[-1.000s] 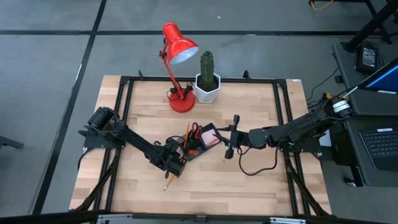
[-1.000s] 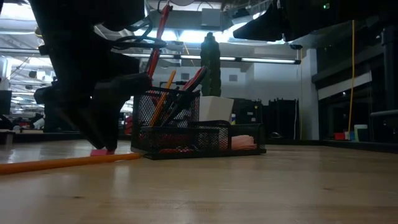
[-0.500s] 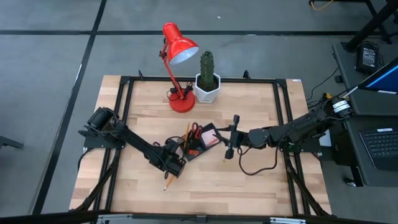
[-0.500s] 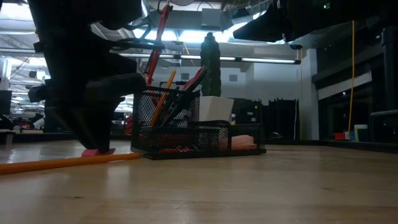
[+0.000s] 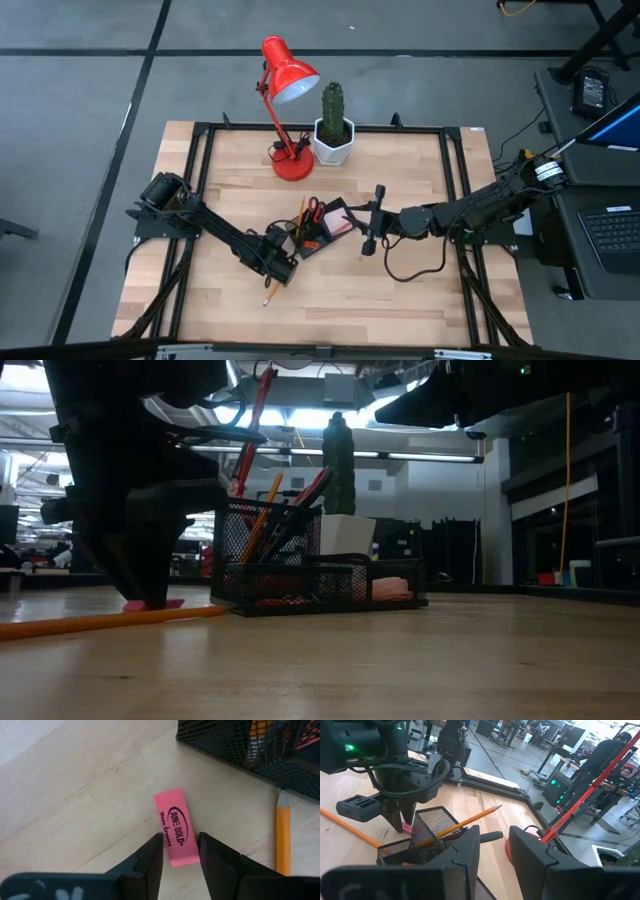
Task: Pick and place office supplies into organizer
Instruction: Put the pink eraser into the black desk organizer
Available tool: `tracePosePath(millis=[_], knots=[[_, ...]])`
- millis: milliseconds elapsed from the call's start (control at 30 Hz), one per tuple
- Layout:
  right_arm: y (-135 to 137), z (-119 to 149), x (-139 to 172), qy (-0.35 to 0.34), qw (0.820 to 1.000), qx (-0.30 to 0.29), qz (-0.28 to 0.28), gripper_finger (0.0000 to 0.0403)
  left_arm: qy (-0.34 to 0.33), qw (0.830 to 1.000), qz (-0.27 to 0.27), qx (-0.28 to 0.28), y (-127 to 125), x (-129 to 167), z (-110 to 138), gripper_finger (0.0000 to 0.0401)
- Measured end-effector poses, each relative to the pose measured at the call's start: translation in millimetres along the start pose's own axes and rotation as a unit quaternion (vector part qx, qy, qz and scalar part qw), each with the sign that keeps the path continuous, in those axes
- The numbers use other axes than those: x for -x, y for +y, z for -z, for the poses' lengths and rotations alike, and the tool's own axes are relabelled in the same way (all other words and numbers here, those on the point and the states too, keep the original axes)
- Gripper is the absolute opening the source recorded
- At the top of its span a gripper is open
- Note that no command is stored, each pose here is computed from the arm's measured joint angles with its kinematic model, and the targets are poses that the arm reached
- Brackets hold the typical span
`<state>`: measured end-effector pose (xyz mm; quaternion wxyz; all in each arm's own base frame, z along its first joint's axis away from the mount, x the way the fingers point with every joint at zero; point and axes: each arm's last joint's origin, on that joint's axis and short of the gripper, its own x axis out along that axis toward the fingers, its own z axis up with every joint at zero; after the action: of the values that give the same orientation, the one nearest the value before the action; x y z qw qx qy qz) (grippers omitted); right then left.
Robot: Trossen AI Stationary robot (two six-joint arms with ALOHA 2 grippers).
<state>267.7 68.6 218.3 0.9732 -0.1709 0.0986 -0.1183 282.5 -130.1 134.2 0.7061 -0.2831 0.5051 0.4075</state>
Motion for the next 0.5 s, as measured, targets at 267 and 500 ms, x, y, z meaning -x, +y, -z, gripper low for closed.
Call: tracePosePath(millis=[267,500], knots=[[0.0,0.0,0.0,0.0,1.0,0.0,0.0,0.0108,-0.001,1.0,0.002,-0.008,-0.4,0.0,-0.1,0.0089],[0.4,1.6,0.0,0.007,1.0,0.0,-0.002,0.0108,-0.014,1.0,0.001,-0.012,-0.3,1.2,1.4,0.0055]])
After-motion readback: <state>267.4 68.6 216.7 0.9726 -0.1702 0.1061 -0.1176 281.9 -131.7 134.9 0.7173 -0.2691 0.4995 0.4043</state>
